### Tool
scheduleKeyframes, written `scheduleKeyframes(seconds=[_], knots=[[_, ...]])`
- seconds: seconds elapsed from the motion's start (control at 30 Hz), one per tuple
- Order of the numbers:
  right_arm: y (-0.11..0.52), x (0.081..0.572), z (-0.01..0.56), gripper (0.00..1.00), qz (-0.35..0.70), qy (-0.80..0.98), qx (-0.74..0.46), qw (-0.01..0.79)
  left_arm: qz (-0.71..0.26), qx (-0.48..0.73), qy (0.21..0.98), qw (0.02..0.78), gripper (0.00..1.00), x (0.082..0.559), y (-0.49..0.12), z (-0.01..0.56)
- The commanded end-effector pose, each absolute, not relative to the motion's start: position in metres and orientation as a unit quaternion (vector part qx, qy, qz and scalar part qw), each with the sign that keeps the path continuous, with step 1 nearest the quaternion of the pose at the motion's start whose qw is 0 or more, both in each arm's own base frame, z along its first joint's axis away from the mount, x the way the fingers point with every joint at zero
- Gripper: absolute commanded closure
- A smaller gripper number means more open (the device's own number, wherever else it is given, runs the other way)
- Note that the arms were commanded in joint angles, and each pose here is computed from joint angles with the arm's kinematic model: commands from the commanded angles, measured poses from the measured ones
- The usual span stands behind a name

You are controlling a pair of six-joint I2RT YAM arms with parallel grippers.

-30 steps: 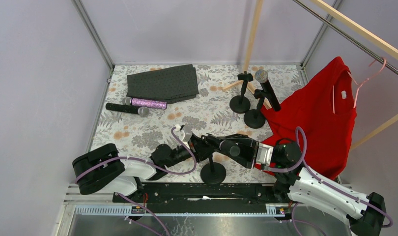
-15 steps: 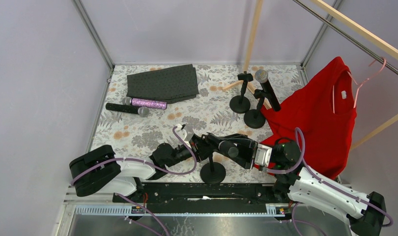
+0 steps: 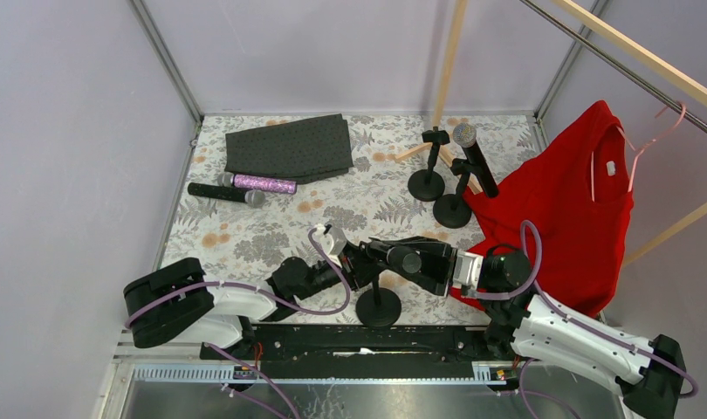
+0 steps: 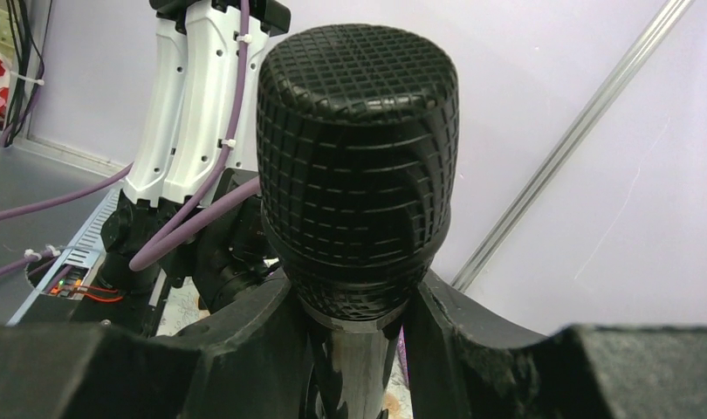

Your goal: Attach the microphones to the stand

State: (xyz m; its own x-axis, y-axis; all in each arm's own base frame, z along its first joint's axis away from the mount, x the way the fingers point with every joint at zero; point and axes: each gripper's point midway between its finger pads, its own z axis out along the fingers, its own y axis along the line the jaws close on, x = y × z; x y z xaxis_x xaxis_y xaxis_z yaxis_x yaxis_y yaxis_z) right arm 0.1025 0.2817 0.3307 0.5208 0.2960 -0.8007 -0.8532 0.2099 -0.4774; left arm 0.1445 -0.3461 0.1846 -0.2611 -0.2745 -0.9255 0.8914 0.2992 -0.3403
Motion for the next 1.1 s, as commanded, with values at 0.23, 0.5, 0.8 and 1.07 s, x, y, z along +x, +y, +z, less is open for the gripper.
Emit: scheduleKeyframes(seconds=[0.23, 0.5, 0.8, 1.07], knots=[[0.292, 0.133, 0.214, 1.00, 0.364, 0.451, -0.511, 0.634, -0.551, 0.342, 0.501, 0.573, 1.00, 0.110, -0.352, 0.211], [0.290, 0.135, 0.178, 1.00, 0.328, 0.463, -0.549, 0.613, -0.549, 0.337, 0.500, 0.578, 1.00, 0.108, -0.344, 0.210], [0.297, 0.135, 0.162, 1.00, 0.316, 0.465, -0.562, 0.606, -0.571, 0.330, 0.478, 0.579, 1.00, 0.100, -0.339, 0.220], [0.304, 0.139, 0.150, 1.00, 0.299, 0.467, -0.574, 0.603, -0.580, 0.328, 0.467, 0.582, 1.00, 0.097, -0.336, 0.226]])
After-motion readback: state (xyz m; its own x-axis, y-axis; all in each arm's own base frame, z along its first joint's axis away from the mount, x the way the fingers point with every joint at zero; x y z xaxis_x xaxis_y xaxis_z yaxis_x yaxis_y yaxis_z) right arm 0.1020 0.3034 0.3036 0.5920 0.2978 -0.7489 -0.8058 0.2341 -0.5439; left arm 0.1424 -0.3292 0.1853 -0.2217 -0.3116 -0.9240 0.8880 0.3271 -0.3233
